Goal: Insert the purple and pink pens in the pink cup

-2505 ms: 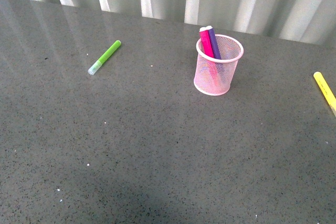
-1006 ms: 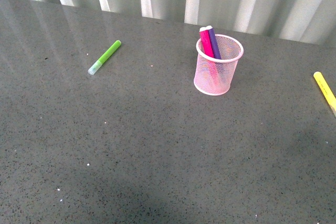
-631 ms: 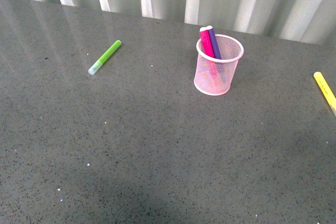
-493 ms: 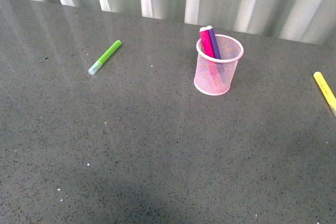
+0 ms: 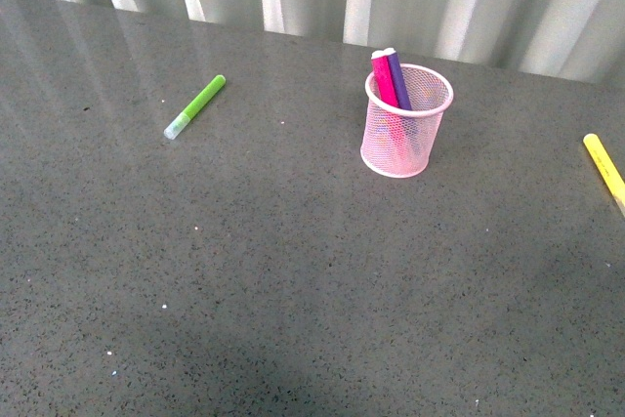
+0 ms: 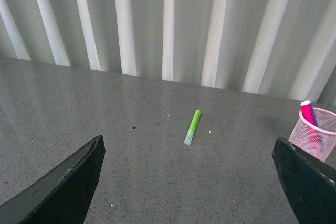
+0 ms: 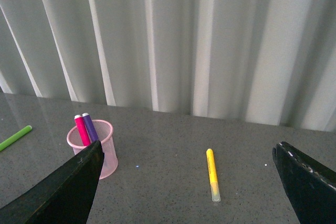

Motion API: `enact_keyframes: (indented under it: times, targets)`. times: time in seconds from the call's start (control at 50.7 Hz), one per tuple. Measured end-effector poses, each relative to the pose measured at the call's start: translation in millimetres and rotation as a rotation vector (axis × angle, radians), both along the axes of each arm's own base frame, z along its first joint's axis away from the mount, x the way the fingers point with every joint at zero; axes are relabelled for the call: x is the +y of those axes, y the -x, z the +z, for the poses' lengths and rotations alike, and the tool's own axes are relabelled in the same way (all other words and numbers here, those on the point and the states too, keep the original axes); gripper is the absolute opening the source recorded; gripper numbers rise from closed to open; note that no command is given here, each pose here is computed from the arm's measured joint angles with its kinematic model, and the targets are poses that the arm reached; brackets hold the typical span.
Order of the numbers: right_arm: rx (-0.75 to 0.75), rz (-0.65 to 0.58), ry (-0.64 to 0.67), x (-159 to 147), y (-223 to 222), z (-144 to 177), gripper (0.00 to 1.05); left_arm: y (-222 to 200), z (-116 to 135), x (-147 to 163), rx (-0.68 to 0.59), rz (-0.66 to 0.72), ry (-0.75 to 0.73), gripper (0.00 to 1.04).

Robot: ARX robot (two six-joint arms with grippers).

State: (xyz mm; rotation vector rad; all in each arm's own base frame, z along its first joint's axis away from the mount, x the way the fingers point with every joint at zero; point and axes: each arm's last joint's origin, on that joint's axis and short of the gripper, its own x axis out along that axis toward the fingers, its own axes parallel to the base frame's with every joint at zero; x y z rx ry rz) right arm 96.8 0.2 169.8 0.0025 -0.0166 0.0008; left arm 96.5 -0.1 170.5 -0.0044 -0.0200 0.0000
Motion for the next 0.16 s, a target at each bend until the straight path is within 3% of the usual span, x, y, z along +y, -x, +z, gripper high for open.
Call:
enact_keyframes:
  times: [0.158]
  targets:
    - [0.000,0.000,0.000,0.0,0.0,0.0,0.98,0.0,0.0,0.0,0.000,0.000,0.000,0.98]
